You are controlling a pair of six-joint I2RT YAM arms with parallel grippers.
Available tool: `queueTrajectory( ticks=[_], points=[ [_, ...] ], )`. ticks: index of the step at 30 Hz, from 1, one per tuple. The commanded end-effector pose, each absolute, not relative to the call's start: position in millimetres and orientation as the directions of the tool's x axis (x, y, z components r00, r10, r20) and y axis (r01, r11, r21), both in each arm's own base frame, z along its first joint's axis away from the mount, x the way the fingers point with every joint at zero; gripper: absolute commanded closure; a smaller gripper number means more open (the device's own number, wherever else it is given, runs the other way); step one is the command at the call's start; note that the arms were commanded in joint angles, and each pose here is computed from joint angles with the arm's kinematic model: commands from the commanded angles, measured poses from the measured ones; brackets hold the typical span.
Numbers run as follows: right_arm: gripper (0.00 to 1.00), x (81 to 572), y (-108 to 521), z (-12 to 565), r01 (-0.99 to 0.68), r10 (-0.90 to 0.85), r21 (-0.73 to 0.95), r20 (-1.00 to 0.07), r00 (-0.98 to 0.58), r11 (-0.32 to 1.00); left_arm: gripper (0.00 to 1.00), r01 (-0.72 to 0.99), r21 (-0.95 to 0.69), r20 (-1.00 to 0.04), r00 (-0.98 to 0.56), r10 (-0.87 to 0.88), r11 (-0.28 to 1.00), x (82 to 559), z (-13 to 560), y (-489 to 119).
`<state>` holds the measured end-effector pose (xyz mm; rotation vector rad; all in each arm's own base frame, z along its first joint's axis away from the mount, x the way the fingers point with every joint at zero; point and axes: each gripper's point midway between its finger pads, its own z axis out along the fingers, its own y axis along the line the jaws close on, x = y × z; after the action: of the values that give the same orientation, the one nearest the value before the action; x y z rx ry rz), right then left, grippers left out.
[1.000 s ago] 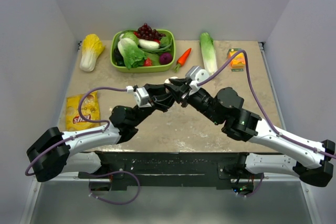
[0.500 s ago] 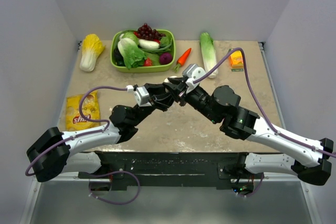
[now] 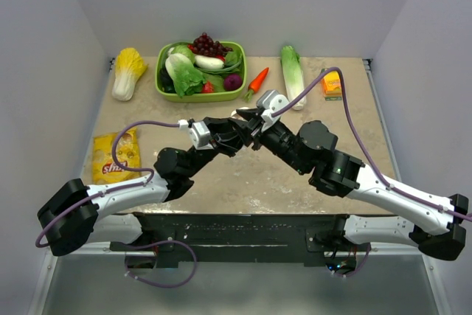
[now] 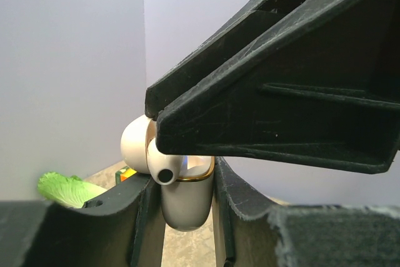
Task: Insert the wireless bluetooth earbuds into the charging case
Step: Place the earbud in the charging case.
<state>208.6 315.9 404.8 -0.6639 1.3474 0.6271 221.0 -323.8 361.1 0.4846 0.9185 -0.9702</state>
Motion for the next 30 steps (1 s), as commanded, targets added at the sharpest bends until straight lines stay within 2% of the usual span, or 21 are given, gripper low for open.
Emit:
queueTrajectory(
  ticks=[1,10,14,21,22,26,30],
  points=[
    [0.65,209.2,307.7,406.6,-0.723,0.024,-0.054,-0.995,0.097,0.688,1.0,0.86,-0.012,-0.751,0.329,-0.573,0.51,210.6,406.6,-308.8],
    [0.62,209.5,303.1,410.7,-0.713,0.043,-0.04,-0.994,0.097,0.7,1.0,0.857,-0.014,-0.752,0.331,-0.57,0.515,211.9,406.0,-308.5],
    [0.56,207.4,291.9,423.0,-0.7,0.096,-0.006,-0.99,0.106,0.715,1.0,0.853,-0.015,-0.759,0.33,-0.561,0.522,213.6,402.1,-308.7],
    [0.36,215.0,280.1,429.8,-0.643,0.117,0.037,-0.99,0.082,0.765,1.0,0.848,-0.017,-0.763,0.331,-0.555,0.53,215.4,400.3,-308.6],
    [0.21,215.9,280.5,423.3,-0.638,0.099,0.036,-0.993,0.064,0.769,1.0,0.849,-0.015,-0.763,0.331,-0.555,0.528,215.2,400.4,-309.1],
    [0.14,222.5,281.2,419.2,-0.604,0.107,0.069,-0.994,0.027,0.794,1.0,0.844,-0.014,-0.768,0.334,-0.547,0.536,217.3,398.7,-309.7],
    [0.12,228.1,280.2,419.9,-0.569,0.108,0.086,-0.994,0.006,0.818,1.0,0.841,-0.011,-0.776,0.333,-0.535,0.54,219.2,396.6,-311.3]
  ],
)
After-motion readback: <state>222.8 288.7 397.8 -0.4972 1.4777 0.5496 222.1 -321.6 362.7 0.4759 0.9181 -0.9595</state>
